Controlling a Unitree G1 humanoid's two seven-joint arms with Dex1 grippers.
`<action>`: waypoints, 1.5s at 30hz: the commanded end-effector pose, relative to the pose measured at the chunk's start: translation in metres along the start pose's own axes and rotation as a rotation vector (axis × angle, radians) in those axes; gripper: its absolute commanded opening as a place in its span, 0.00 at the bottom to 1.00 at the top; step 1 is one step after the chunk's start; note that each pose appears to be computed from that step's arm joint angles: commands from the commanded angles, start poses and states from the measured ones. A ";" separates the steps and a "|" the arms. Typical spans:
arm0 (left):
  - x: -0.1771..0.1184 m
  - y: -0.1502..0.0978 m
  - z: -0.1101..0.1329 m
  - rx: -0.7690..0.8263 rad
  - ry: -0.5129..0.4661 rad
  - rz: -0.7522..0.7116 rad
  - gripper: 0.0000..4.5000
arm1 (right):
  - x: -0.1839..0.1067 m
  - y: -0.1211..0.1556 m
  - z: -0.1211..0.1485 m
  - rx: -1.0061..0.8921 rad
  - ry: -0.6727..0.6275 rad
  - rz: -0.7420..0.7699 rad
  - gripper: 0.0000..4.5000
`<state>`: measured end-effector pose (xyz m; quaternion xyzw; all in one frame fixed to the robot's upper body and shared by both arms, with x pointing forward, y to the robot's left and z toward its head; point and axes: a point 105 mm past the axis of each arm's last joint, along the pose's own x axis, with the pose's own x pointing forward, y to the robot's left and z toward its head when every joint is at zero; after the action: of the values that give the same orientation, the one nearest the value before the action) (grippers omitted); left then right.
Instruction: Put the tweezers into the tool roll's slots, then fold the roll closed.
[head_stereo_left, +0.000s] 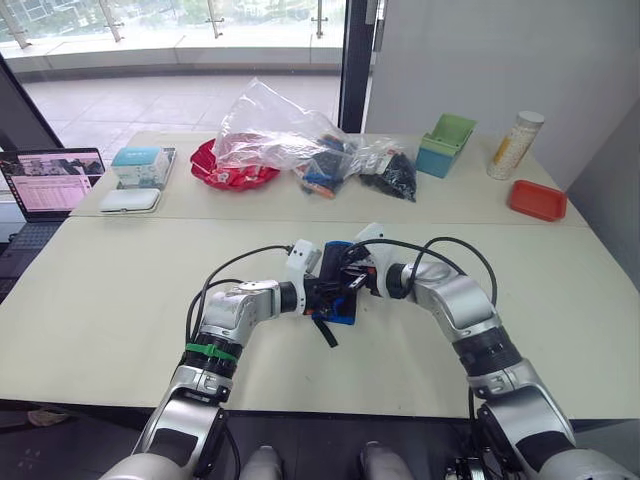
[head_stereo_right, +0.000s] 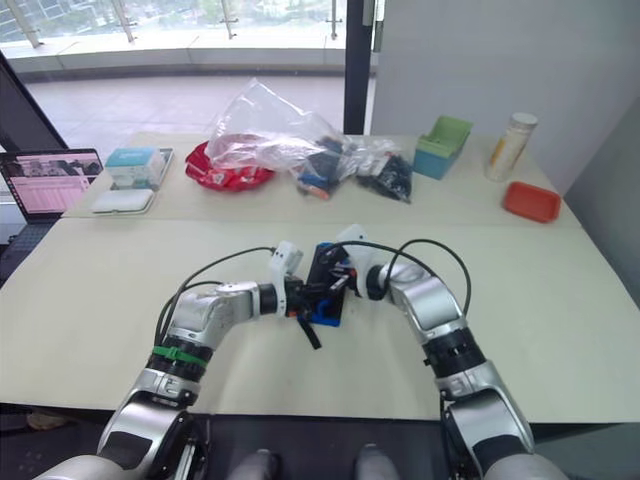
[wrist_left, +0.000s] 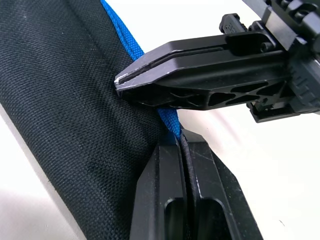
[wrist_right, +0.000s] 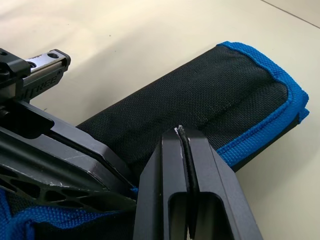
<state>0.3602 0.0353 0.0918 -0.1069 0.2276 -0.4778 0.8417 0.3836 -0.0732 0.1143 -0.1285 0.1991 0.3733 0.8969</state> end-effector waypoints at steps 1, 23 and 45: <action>-0.020 0.011 -0.006 0.021 0.045 0.037 0.27 | 0.002 -0.008 -0.032 0.047 0.119 -0.029 0.00; -0.033 -0.006 0.016 0.256 -0.083 -0.179 0.01 | 0.003 0.002 -0.030 0.056 0.089 0.004 0.00; -0.022 0.018 -0.053 0.275 0.133 -0.131 0.01 | 0.000 0.013 -0.023 0.128 -0.052 0.013 0.00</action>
<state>0.3449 0.0533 0.0767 0.0215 0.1402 -0.5835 0.7997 0.3651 -0.0667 0.1059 -0.0541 0.1671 0.3947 0.9019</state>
